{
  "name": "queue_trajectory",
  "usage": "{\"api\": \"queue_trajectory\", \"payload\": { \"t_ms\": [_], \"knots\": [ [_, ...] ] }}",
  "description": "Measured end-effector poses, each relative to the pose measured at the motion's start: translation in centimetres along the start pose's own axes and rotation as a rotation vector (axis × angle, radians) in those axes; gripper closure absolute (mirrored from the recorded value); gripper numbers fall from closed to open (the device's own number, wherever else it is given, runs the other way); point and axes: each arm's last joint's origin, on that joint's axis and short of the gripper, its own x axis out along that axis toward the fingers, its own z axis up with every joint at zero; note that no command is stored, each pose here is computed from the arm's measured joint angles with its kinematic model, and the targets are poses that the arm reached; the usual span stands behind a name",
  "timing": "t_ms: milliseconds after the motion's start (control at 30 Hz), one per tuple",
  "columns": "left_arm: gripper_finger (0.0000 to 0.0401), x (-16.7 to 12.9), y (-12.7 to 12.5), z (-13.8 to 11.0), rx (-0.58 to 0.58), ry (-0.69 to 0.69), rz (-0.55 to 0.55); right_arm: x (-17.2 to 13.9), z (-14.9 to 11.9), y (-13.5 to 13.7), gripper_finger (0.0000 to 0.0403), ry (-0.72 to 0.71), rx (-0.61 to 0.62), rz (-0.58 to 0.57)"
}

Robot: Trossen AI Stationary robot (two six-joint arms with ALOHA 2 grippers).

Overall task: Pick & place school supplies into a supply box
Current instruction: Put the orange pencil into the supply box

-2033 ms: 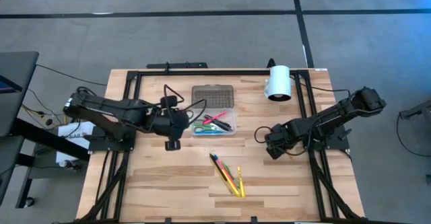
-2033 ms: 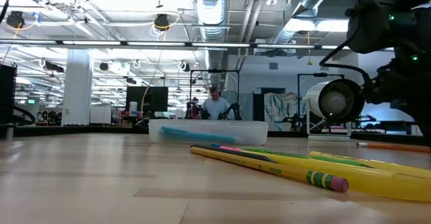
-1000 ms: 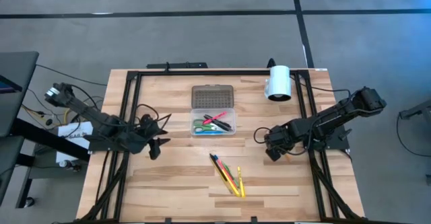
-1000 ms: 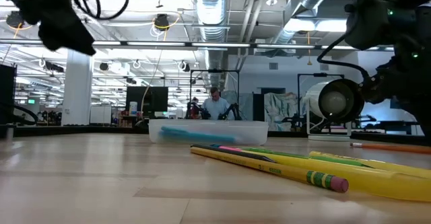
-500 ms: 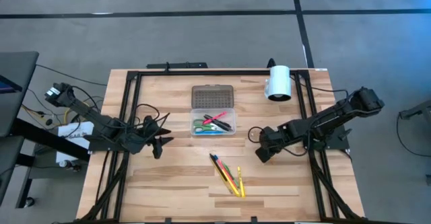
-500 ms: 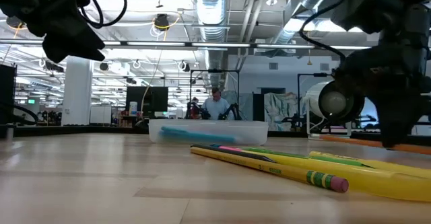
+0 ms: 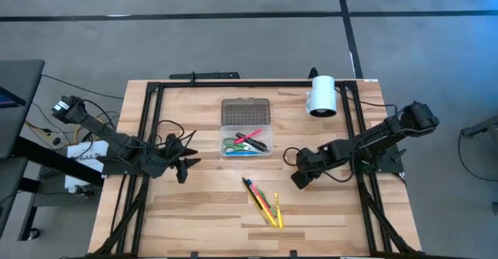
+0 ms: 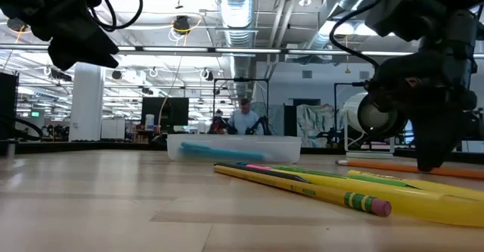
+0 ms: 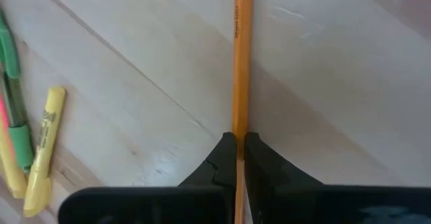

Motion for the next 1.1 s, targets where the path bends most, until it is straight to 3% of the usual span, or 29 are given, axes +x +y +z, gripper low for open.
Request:
{"api": "queue_trajectory", "payload": {
  "t_ms": [467, 933, 1100],
  "knots": [
    [0.0244, 0.0, -0.1, 0.1, -0.009, -0.017, -0.005, -0.3, -0.3, 0.6, 0.0403, -0.021, -0.040, 0.053],
    [0.0244, 0.0, -0.1, 0.2, -0.011, -0.022, -0.004, -1.9, -0.9, 4.1, 0.0403, -0.066, -0.296, 0.225],
    [0.0244, 0.0, -0.1, 0.2, -0.010, -0.023, -0.003, -2.6, -0.2, 5.2, 0.0403, -0.111, -0.336, 0.266]
  ]
}}
